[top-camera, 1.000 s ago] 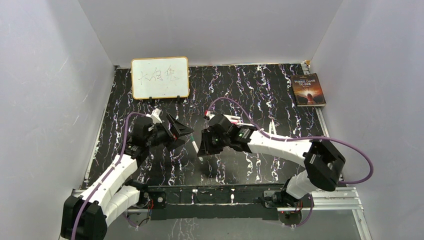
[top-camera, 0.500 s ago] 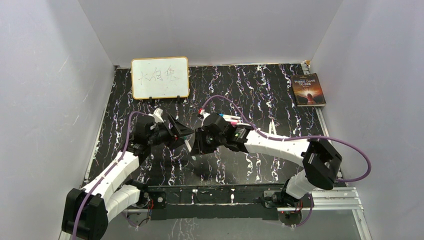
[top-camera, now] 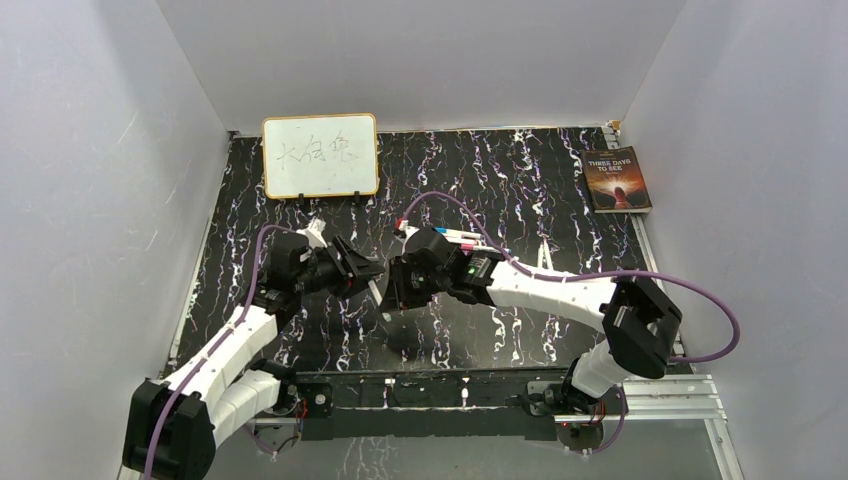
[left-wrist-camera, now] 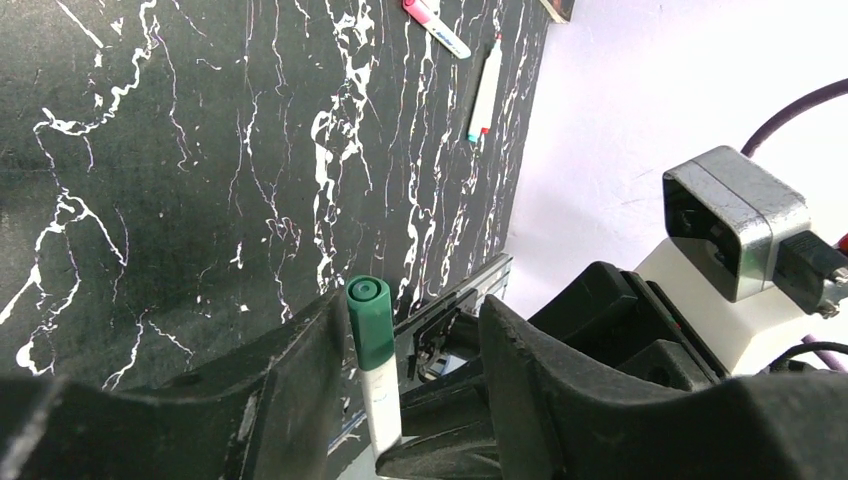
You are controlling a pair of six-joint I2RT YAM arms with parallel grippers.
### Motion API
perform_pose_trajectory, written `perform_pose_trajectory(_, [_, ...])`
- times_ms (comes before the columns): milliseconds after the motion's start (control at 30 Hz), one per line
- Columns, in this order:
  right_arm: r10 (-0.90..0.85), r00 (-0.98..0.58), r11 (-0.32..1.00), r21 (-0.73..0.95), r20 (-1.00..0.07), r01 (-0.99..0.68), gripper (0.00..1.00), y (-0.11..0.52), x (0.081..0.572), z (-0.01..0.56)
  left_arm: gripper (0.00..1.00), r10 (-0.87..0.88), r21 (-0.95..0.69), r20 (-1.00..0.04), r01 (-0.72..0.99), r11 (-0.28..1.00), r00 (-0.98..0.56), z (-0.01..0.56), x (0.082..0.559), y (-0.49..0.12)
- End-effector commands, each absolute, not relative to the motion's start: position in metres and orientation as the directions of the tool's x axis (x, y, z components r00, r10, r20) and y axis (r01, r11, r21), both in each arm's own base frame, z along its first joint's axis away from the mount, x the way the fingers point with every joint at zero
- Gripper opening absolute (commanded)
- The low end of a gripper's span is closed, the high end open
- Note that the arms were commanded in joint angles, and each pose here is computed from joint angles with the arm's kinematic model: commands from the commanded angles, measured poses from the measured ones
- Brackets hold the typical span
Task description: Open the pen caps
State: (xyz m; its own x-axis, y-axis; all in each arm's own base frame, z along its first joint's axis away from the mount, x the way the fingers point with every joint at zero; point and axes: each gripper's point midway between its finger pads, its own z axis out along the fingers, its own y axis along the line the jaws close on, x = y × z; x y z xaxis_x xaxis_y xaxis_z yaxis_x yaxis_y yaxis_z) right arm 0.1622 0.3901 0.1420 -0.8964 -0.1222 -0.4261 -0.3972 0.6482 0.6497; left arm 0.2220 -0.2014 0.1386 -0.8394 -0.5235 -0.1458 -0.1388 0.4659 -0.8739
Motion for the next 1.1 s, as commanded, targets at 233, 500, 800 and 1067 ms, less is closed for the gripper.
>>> perform_pose_trajectory(233, [-0.077,-0.875,0.593,0.683,-0.479,-0.426,0.13,0.399,0.160,0.168,0.32,-0.522,-0.866,-0.134,-0.157,0.475,-0.842,0.133,0.210,-0.198])
perform_pose_trajectory(500, [-0.076,-0.876,0.594,0.684,-0.477,-0.424,0.13,0.398,0.155,0.165,0.17,-0.527,-0.862,-0.134,-0.164,0.479,-0.839,0.132,0.208,-0.197])
perform_pose_trajectory(800, [-0.079,-0.877,0.597,0.682,-0.475,-0.423,0.14,0.399,0.154,0.163,0.03,-0.524,-0.860,-0.136,-0.161,0.483,-0.841,0.132,0.207,-0.197])
perform_pose_trajectory(1067, [-0.081,-0.873,0.607,0.671,-0.480,-0.425,0.56,0.397,0.155,0.162,0.00,-0.519,-0.861,-0.130,-0.163,0.482,-0.845,0.130,0.206,-0.198])
